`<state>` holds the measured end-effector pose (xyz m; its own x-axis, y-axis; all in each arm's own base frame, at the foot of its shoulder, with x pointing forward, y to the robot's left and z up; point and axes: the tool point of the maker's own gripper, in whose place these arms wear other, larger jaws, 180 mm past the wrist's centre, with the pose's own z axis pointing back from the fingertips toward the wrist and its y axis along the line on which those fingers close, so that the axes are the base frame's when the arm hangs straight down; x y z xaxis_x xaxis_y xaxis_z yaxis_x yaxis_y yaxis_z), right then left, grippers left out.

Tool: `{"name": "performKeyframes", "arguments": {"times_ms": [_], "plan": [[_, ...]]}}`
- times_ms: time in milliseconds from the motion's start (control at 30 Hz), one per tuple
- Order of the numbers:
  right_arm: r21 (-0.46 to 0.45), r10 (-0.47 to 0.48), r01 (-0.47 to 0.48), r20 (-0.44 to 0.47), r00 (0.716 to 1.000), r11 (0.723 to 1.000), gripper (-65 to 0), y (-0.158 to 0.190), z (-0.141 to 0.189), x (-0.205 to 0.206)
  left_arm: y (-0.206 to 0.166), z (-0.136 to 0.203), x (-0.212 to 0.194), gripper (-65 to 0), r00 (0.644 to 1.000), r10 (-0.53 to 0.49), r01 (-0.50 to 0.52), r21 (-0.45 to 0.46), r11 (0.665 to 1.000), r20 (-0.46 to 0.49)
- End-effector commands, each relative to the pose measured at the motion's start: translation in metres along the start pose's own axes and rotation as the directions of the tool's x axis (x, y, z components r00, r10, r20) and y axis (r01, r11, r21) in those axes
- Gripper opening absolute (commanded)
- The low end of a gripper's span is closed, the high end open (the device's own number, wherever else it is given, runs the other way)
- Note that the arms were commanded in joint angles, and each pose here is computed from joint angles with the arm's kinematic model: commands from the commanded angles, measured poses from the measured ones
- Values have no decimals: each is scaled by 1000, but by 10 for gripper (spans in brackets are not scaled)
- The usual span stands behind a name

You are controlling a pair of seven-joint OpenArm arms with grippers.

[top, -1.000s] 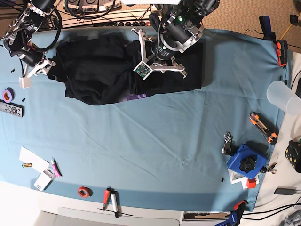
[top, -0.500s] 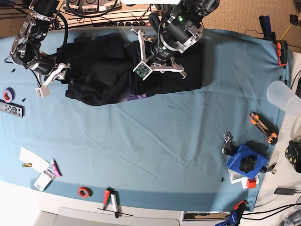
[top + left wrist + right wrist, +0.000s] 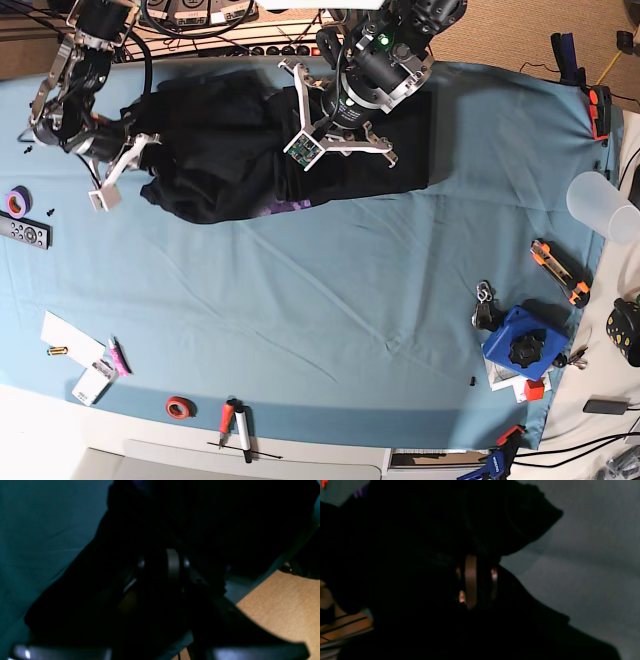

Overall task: Layout the t-shirt on the table in an organized manner, then fold the t-shirt properly
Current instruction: 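Grasp the other strip end with the right gripper and fold inward, then lift the left gripper away and fold the shirt end over with the right gripper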

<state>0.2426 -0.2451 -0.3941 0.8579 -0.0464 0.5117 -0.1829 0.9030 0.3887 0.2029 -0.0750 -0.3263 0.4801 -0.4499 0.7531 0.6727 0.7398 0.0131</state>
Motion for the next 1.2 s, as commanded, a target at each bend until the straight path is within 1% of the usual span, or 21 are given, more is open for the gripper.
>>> {"name": "performKeyframes", "arguments": {"times_ms": [0, 67, 133, 267, 367, 400, 467, 533, 600, 667, 733, 800, 900, 967, 1033, 1067, 1100, 1167], "plan": [[-96, 30, -35, -46, 998, 995, -650, -20, 7, 2, 0, 4, 13, -545, 999, 5, -5, 2, 1000, 46], [-168, 60, -62, -17, 998, 984, -650, -35, 14, 20, 0, 3, 13, -545, 999, 5, -6, 2, 1000, 44], [-250, 78, -73, 13, 997, 965, -650, -53, 26, 39, 0, 3, 13, -545, 999, 5, -6, 3, 1000, 44], [-409, 92, -55, 70, 993, 911, -650, -88, 60, 73, 0, 3, 10, -545, 1000, 6, -6, 4, 1000, 31], [-468, 94, -32, 110, 989, 883, -650, -104, 85, 90, 1, 3, 3, -550, 1000, 4, -4, 7, 1000, -8], [-480, 97, -31, 114, 989, 877, -650, -107, 91, 92, 4, 3, 1, -573, 1000, 5, -5, 25, 1000, -20], [-495, 102, -40, 100, 990, 868, -650, -111, 98, 93, 19, 5, -5, -647, 998, 15, -9, 106, 994, -54], [-497, 99, -43, 87, 991, 867, -650, -112, 99, 90, 39, 9, -14, -650, 995, 4, 17, 216, 976, -100], [-489, 103, -45, 93, 990, 871, -650, -108, 97, 91, 60, 16, -25, -650, 988, -5, 54, 319, 946, -154], [-462, 121, -52, 121, 985, 885, -650, -97, 96, 97, 79, 24, -36, -650, 979, -10, 91, 399, 913, -201], [-432, 153, -79, 140, 978, 898, -650, -82, 98, 102, 96, 31, -43, -650, 975, -2, 105, 458, 882, -220], [-427, 197, -122, 137, 971, 896, -650, -67, 103, 104, 114, 38, -52, -650, 971, 24, 101, 503, 859, -237], [-440, 271, -189, 132, 954, 878, -650, -42, 106, 99, 148, 53, -66, -650, 962, 89, 82, 585, 807, -257], [-427, 305, -219, 143, 941, 877, -650, -19, 103, 93, 169, 63, -76, -650, 955, 150, 47, 633, 773, -255], [-402, 335, -247, 166, 927, 882, -650, 6, 100, 87, 183, 71, -86, -650, 945, 218, -7, 653, 757, -243], [-384, 361, -273, 181, 915, 882, -650, 21, 99, 85, 188, 73, -91, -650, 939, 257, -45, 656, 754, -230], [-360, 399, -312, 201, 895, 879, -650, 38, 98, 84, 191, 74, -95, -650, 933, 289, -83, 652, 754, -216], [-312, 464, -381, 261, 846, 870, -650, 73, 101, 88, 193, 74, -100, -650, 927, 318, -128, 626, 769, -201]]}}
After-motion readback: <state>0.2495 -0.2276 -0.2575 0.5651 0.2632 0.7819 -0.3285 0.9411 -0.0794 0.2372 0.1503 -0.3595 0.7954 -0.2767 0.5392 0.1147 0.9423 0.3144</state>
